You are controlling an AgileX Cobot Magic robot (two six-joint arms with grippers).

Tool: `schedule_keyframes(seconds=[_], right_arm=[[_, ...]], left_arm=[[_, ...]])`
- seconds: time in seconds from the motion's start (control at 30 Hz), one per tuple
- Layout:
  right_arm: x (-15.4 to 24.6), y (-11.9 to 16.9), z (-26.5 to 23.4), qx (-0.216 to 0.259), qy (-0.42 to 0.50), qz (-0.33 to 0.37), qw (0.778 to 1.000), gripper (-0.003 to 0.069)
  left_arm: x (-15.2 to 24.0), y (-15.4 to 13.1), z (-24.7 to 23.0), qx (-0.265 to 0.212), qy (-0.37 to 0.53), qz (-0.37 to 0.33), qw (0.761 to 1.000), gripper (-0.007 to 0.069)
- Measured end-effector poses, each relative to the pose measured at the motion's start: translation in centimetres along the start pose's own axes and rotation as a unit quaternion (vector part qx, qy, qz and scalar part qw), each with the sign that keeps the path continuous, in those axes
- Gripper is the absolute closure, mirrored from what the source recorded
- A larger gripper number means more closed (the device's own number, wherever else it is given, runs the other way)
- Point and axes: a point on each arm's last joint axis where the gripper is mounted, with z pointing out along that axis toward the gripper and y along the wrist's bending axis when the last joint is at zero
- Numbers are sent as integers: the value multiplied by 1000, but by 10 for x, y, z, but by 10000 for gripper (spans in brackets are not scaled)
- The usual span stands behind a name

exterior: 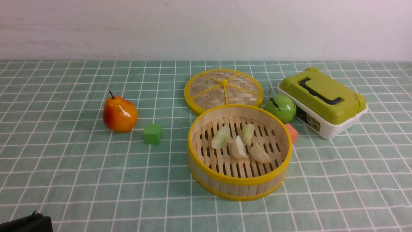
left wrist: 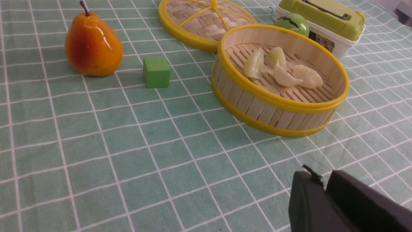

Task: Put the dumplings into the steamer on the table with the blue tablecloth.

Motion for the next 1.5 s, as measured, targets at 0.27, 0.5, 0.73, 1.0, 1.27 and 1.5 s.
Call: schedule_keyframes(seconds=[0.27,0.5,0.73,1.0,1.27,1.5], right_arm=[[0,0,0,0,0,0,1000,638],[0,0,0,0,0,0,1000,635],[0,0,0,0,0,0,1000,627],[0,0,0,0,0,0,1000,616],[0,0,0,0,0,0,1000,615],[0,0,0,0,0,0,1000,606]], left_arm=[[0,0,0,0,0,0,1000,533],[3,1,2,-1,2,1,1000,527],[13,4,8,-6,-1,2,1000,534],[24,15,19,-36,-91,-32,995,639],[53,43,18,-156,-204,-61,965,639],[64,50,5,-249,-193,-22,949,639]])
